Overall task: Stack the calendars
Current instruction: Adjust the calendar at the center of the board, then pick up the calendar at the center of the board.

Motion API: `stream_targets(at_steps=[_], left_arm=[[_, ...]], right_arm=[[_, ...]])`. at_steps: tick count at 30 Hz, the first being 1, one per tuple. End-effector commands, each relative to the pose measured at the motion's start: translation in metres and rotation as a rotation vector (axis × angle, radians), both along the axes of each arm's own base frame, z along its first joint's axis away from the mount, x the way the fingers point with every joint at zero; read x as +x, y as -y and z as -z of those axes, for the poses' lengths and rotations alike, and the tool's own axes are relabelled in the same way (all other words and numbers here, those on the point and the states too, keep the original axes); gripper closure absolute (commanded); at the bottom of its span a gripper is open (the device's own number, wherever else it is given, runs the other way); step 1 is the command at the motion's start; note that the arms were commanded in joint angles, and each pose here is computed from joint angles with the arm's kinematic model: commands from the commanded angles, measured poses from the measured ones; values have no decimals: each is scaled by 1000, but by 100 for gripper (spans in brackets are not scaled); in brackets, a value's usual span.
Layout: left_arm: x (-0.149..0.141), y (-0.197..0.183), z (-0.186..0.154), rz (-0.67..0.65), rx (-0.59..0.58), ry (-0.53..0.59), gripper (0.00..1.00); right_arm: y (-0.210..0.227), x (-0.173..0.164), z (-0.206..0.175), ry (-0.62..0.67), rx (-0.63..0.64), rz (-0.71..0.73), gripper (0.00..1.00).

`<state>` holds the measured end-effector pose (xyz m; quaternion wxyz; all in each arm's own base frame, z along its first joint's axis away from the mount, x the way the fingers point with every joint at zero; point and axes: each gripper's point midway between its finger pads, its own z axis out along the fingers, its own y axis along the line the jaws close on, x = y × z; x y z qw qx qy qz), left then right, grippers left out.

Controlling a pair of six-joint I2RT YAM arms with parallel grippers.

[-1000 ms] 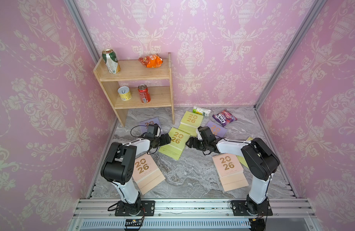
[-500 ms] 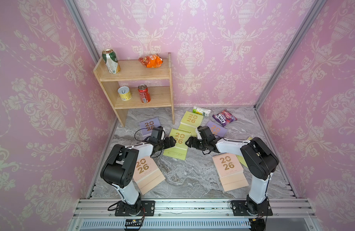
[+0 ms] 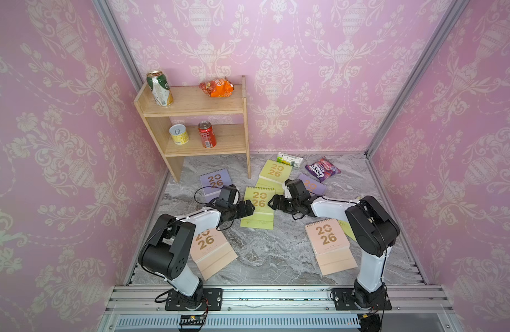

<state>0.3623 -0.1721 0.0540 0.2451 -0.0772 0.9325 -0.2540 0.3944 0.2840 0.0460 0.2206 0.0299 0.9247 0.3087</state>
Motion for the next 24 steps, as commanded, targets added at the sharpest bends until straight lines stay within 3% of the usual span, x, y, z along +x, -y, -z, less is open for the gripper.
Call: stream_targets(at_steps=[1,9,24], left_arm=[[19,1,-8,1,16,24,11],[34,1,7,-25,10,7,11],[53,5,20,-50,-112,-5,14]], right_arm=[[5,-7,24,-67,-53,-36,18],[-2,-9,32,-97,-31,-52,23],[-10,-5,43,-123,-56,-59,27]])
